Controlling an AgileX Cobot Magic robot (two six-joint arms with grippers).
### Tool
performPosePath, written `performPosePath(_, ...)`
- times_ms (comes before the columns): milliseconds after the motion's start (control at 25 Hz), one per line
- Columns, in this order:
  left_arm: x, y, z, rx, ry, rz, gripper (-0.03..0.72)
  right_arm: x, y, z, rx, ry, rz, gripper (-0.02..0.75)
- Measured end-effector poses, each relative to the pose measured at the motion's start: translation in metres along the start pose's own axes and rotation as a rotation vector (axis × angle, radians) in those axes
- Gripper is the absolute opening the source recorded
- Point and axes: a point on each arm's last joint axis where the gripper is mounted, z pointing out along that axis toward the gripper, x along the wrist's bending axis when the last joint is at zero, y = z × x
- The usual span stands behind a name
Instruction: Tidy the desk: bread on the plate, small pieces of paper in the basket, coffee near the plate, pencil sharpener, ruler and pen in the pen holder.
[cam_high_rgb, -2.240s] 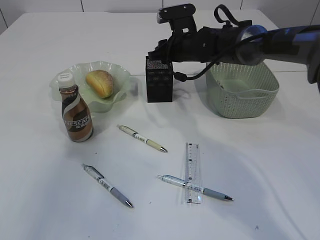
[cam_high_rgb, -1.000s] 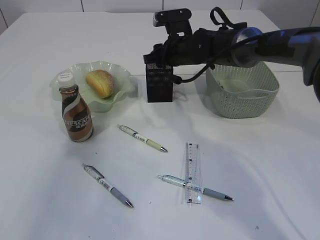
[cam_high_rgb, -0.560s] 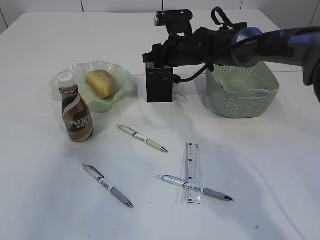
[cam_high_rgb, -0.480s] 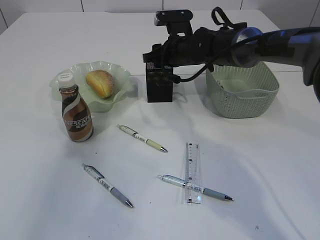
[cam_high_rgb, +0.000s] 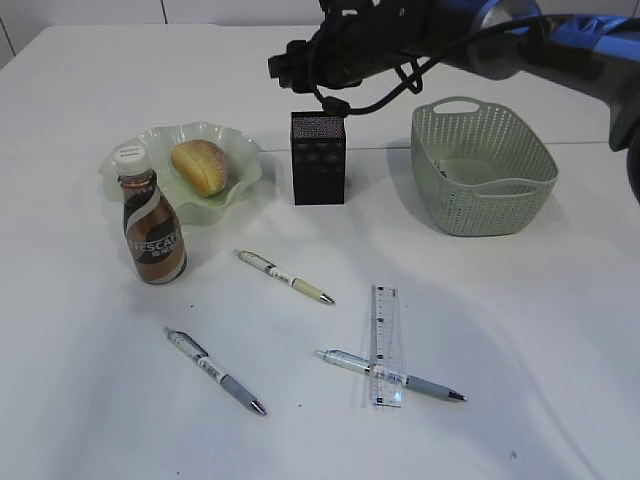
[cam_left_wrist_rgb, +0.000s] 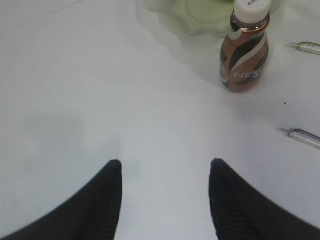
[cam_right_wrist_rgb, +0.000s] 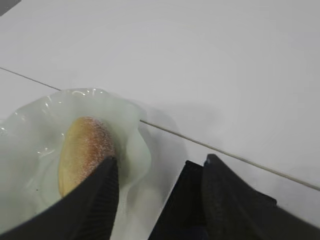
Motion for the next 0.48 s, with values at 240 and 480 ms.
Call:
performPosePath(240, -0.001, -0.001, 0.000, 0.011, -0.007, -0.008, 0.393, 0.013, 0.051, -0.045, 0.000, 0.042, -0.079, 0.424)
performPosePath(480, -0.002, -0.002, 0.000, 0.026, -0.023, -0.026, 0.393, 0.023, 0.071, -0.088, 0.117, 0.067, -0.142, 0.424)
